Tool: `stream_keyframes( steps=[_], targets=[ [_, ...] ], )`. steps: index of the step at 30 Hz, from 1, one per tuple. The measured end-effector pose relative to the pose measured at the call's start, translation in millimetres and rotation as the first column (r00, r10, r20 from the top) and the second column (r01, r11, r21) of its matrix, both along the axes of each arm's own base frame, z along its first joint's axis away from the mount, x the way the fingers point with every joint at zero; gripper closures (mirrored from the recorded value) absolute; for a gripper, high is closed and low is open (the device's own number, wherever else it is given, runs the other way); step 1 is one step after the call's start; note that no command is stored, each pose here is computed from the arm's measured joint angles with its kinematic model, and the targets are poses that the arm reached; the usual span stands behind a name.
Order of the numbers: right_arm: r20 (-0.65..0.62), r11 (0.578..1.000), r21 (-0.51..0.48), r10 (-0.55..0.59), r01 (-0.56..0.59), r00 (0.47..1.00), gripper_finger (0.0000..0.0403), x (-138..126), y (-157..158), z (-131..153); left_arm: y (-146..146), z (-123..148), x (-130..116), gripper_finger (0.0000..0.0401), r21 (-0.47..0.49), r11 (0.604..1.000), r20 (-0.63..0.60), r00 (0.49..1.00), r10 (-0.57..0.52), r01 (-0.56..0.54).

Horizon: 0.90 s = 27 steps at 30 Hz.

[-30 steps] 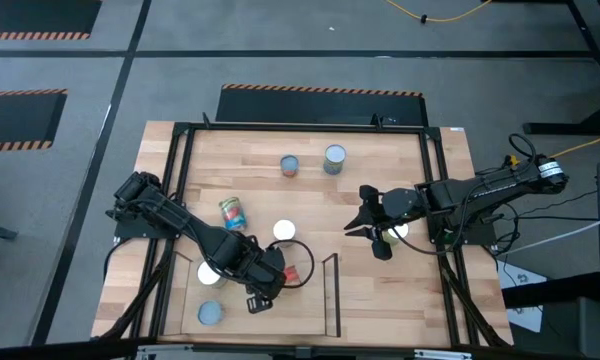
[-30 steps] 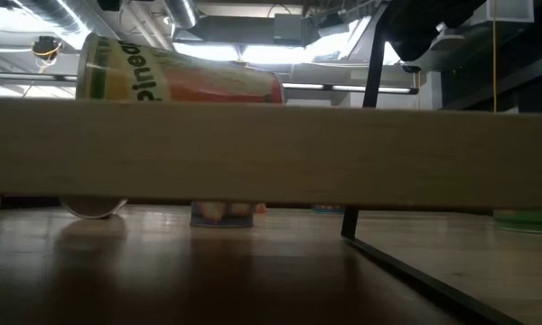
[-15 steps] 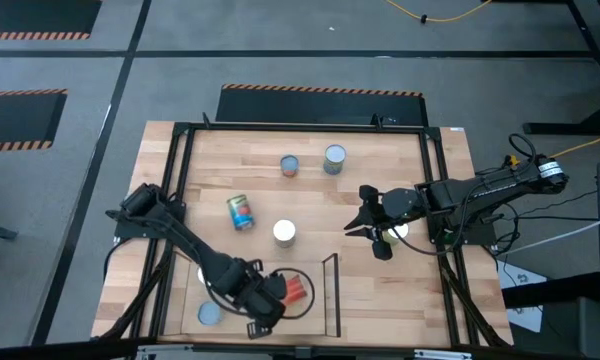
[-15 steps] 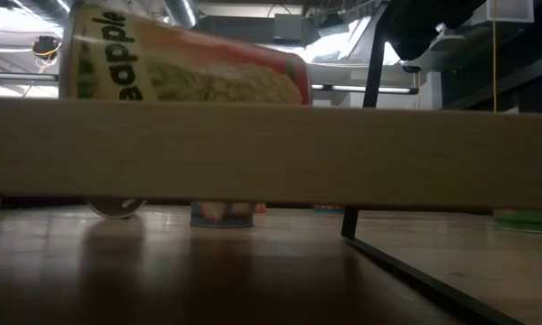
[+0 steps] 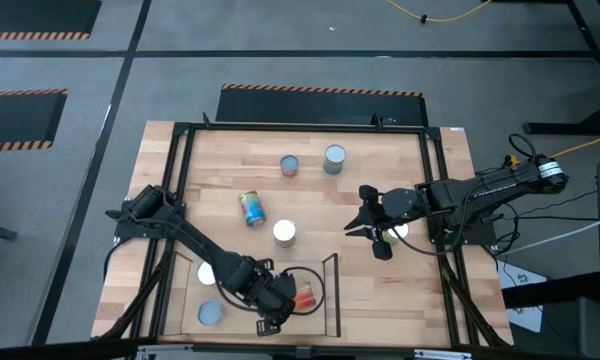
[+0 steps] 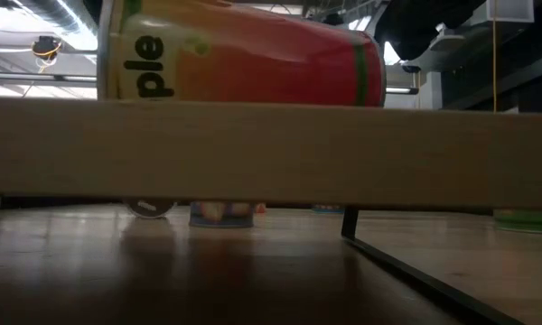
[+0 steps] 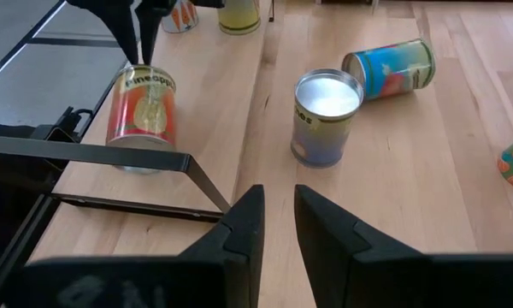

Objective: Pick and place cans onto a shelf
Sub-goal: Put the canned pineapple on the shelf

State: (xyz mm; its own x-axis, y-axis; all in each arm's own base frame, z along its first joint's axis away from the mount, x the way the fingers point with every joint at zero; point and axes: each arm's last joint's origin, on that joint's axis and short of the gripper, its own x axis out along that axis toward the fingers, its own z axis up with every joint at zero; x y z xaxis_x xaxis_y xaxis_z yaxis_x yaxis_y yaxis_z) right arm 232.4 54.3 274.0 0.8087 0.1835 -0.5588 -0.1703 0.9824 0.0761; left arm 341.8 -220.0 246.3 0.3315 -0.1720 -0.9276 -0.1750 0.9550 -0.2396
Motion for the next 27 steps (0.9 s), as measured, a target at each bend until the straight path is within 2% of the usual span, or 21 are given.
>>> stream_keyframes(
  steps=[3, 7, 11, 15, 21, 27],
  targets=[
    [-0.007, 1.000, 0.019, 0.017, -0.017, 1.000, 0.0331, -0.3, 0.7, -0.2, 2.8, 0.0, 1.8, 0.0360, 0.010, 1.000, 0.005, 1.000, -0.019, 0.019],
    [-0.056, 0.991, 0.106, 0.093, -0.087, 0.994, 0.0331, -3.2, 4.3, -4.6, 4.8, -0.1, 2.9, 0.0358, 0.013, 1.000, 0.005, 1.000, -0.021, 0.020],
    [-0.118, 0.973, 0.185, 0.163, -0.140, 0.980, 0.0331, -9.9, 11.7, -24.3, 4.8, -0.1, 2.7, 0.0358, 0.014, 1.000, 0.003, 1.000, -0.021, 0.021],
    [-0.168, 0.964, 0.229, 0.177, -0.136, 0.970, 0.0331, -18.7, 19.1, -50.1, 4.8, -0.1, 2.7, 0.0362, 0.014, 1.000, 0.003, 1.000, -0.021, 0.021],
    [-0.098, 0.948, 0.270, 0.200, -0.168, 0.975, 0.0331, -25.8, 25.8, -75.0, 6.5, -0.1, 3.7, 0.0362, 0.017, 1.000, 0.005, 1.000, -0.022, 0.022],
    [0.014, 0.934, 0.303, 0.196, -0.191, 0.981, 0.0331, -29.7, 25.3, -88.4, 13.0, -0.1, 7.7, 0.0362, 0.037, 0.998, 0.014, 0.999, -0.049, 0.049]
  ],
)
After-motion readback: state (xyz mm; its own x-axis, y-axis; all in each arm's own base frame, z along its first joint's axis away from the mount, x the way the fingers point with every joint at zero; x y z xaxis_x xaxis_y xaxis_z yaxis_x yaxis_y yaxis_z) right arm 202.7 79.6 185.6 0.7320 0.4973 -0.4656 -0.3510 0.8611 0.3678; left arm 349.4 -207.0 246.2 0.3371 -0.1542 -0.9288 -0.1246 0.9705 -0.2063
